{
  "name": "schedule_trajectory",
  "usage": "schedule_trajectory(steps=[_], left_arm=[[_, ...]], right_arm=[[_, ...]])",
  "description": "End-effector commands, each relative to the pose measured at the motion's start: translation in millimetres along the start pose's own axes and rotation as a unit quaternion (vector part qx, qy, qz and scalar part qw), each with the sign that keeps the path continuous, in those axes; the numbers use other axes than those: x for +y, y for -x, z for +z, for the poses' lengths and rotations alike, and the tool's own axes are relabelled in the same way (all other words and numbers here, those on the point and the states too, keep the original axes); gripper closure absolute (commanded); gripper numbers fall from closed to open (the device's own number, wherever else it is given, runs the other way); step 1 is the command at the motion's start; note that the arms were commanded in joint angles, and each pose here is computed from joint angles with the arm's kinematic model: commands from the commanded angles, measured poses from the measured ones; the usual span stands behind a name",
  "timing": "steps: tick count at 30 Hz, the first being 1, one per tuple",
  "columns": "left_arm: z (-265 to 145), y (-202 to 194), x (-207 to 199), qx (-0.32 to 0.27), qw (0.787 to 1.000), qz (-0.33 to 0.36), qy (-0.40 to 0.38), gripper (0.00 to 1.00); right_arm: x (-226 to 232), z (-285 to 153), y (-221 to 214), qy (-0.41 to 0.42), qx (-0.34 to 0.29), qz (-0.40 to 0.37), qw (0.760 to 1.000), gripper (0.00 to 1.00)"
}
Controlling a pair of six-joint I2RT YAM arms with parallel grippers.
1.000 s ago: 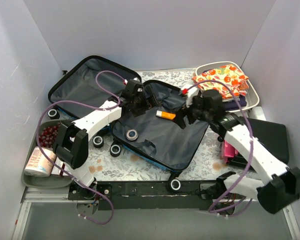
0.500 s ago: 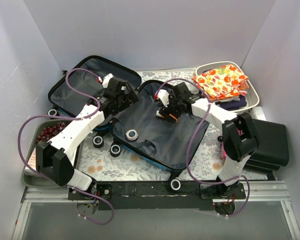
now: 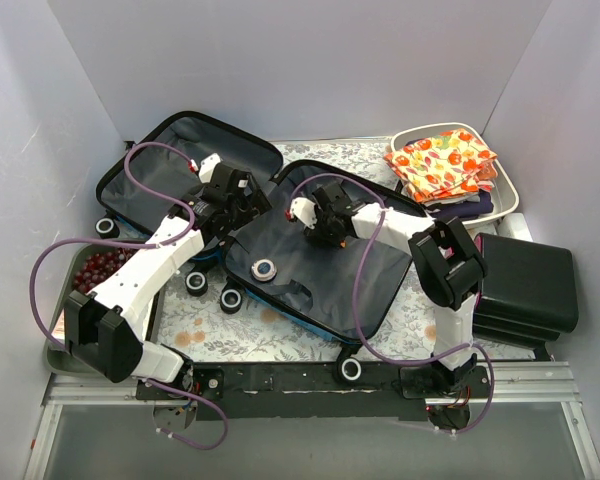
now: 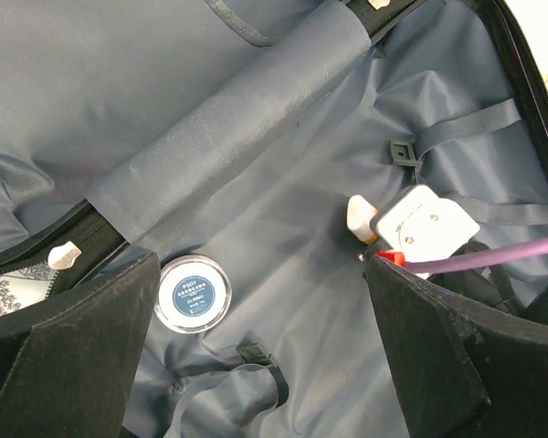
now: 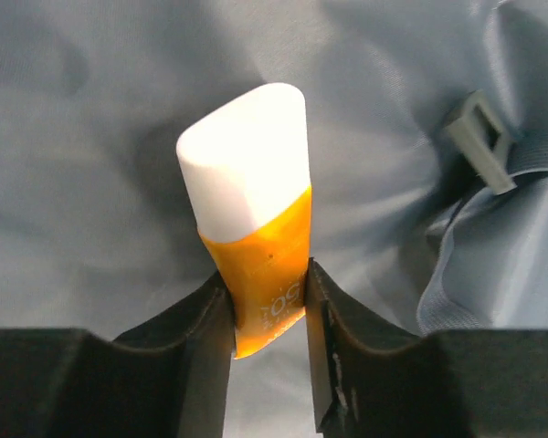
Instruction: Open, take out, and arrange the luggage
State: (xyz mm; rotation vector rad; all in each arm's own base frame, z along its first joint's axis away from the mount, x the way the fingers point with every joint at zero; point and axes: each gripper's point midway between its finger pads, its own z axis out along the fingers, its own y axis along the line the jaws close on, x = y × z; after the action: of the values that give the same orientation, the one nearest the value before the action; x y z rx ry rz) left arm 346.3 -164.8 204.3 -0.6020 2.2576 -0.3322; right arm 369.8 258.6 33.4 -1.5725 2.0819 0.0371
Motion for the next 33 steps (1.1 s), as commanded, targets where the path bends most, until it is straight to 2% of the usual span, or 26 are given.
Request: schedule_trajectory(steps=[1,2,6,9,13,14,17,18,20,21,22,24,25,28,33], left_arm=[[-11.9,11.0,4.5,-0.024,1.0,0.002,-0.003,0.02],[-11.5,10.3,5.8,-0.022,1.0,0.003,-0.001,0.02],[-12.1,10.8,4.0,-0.022,1.0,0.006,-0.004,0.02],[-12.6,11.4,1.9,-0.022,1.0,0.008,-0.01,0.02],[-10.5,12.3,-2.4,-0.025,0.999,0.011,-0.021,0.02],[-11.1,12.5,-4.9,-0.024,0.999,0.012,-0.026,0.02],[-8.6,10.5,-7.7,-0.018,0.999,0.017,-0.031,0.02],[-7.6,9.4,-8.5,-0.015,0.999,0.018,-0.035,0.02],[-5.6,4.7,-9.8,-0.007,0.999,0.022,-0.042,0.02],[-4.9,2.2,-10.6,-0.004,0.999,0.024,-0.045,0.02],[-3.5,0.5,-9.9,0.0,0.999,0.025,-0.045,0.02],[-2.1,-4.3,-10.7,0.009,0.998,0.028,-0.048,0.02],[-0.5,-5.8,-10.4,0.012,0.998,0.029,-0.048,0.02],[1.5,-11.4,-9.9,0.022,0.998,0.031,-0.051,0.02],[2.4,-13.2,-2.0,0.02,0.998,0.037,-0.038,0.02]], right_arm=[[-27.1,2.2,12.5,-0.064,-0.002,0.013,0.998,0.68],[-30.7,-3.0,14.6,-0.075,-0.004,0.018,0.997,0.78],[-38.5,-29.3,27.6,-0.099,-0.037,0.05,0.993,0.98],[-42.5,-64.3,36.0,-0.123,-0.07,0.126,0.982,0.99],[-31.8,-113.9,31.2,-0.14,-0.106,0.274,0.945,0.99],[-28.0,-138.0,24.0,-0.148,-0.108,0.296,0.937,0.99],[-23.9,-181.5,-0.7,-0.177,-0.091,0.396,0.896,0.99],[-12.5,-191.5,-21.5,-0.179,-0.052,0.416,0.89,0.99],[-6.8,-216.7,-48.3,-0.202,-0.032,0.475,0.856,0.99],[8.0,-225.0,-72.0,-0.205,0.012,0.492,0.846,0.99],[13.2,-228.7,-87.9,-0.212,0.027,0.527,0.822,0.99],[24.6,-241.2,-106.4,-0.208,0.036,0.549,0.808,0.99],[31.0,-242.8,-126.9,-0.215,0.064,0.565,0.794,0.99],[27.8,-258.5,-159.5,-0.256,0.09,0.587,0.762,0.99],[22.5,-274.9,-196.8,-0.319,0.138,0.584,0.733,0.99]])
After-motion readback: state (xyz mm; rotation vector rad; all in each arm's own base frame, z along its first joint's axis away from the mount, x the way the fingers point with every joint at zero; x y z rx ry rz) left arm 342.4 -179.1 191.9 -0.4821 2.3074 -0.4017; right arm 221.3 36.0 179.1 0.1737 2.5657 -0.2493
